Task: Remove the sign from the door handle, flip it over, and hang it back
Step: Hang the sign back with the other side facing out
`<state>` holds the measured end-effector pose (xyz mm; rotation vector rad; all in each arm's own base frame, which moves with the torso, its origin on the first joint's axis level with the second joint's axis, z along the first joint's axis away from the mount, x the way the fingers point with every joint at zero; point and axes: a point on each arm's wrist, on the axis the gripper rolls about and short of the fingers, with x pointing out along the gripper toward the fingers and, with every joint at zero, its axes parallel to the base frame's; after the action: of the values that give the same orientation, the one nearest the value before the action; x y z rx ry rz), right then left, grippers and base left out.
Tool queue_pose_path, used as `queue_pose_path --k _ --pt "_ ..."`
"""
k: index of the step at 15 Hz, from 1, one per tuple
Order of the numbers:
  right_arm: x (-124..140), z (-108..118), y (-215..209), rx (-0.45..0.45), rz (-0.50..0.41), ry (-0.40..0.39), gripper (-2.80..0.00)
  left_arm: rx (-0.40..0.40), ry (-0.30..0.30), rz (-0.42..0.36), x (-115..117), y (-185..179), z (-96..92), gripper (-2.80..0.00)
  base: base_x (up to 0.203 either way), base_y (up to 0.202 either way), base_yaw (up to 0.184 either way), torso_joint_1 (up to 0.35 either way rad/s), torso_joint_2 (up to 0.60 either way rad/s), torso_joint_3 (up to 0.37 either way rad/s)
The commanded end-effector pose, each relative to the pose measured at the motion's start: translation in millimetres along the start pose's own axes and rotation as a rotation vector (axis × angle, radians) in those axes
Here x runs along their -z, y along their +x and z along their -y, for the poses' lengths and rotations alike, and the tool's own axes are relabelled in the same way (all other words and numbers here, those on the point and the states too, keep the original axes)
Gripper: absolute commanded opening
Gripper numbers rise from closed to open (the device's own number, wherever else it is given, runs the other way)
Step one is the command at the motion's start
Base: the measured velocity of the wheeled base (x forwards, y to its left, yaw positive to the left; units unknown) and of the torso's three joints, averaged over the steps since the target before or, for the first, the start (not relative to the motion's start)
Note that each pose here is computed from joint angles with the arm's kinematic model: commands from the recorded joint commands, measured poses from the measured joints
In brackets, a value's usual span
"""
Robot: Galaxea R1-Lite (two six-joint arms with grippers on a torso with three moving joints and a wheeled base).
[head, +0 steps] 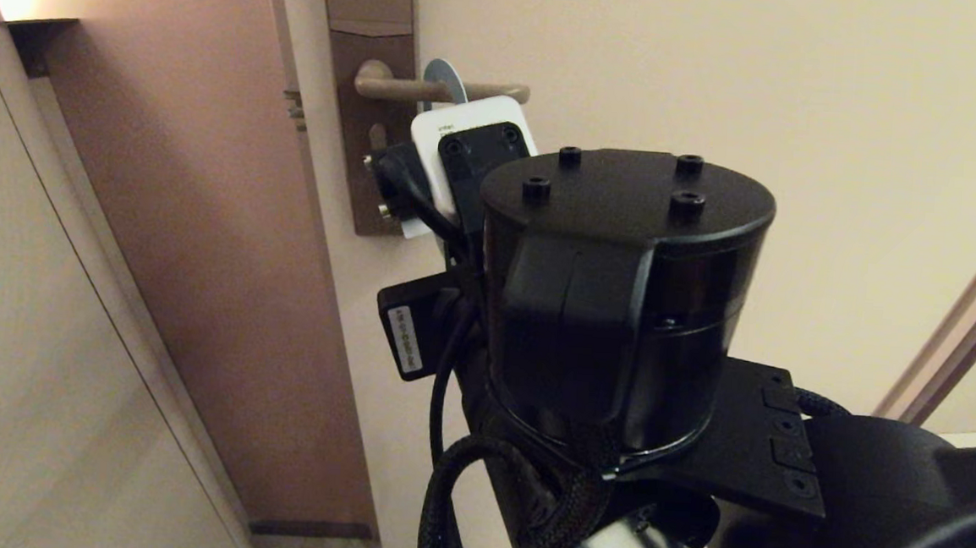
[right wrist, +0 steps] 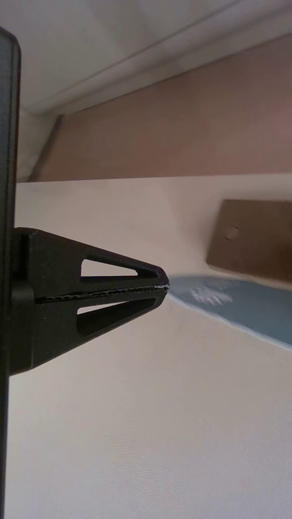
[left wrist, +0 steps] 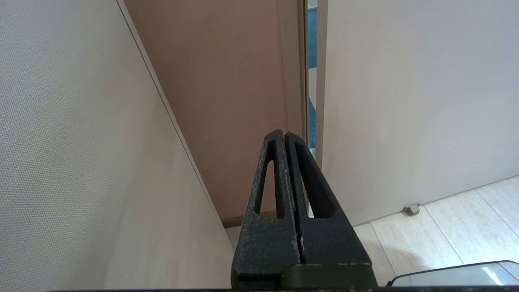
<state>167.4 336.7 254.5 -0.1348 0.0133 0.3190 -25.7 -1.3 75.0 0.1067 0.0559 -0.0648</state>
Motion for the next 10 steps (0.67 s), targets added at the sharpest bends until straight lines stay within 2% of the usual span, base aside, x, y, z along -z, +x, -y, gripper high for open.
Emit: queue_pose_path --k 1,7,10 --pt "1 0 8 0.02 0.007 0.007 -2.8 0.0 0.0 -0.002 0 0 0.0 -2.8 0.0 0.0 0.0 0.0 0.0 0.0" --pt "0 5 40 0.093 0.064 0.025 -2.8 0.0 0.0 -0.004 0 0 0.0 -2.8 0.0 0.0 0.0 0.0 0.0 0.0" --pt "3 1 57 0.116 0.093 0.055 -2.8 0.001 0.0 -0.003 0 0 0.0 -2.8 0.0 0.0 0.0 0.0 0.0 0.0"
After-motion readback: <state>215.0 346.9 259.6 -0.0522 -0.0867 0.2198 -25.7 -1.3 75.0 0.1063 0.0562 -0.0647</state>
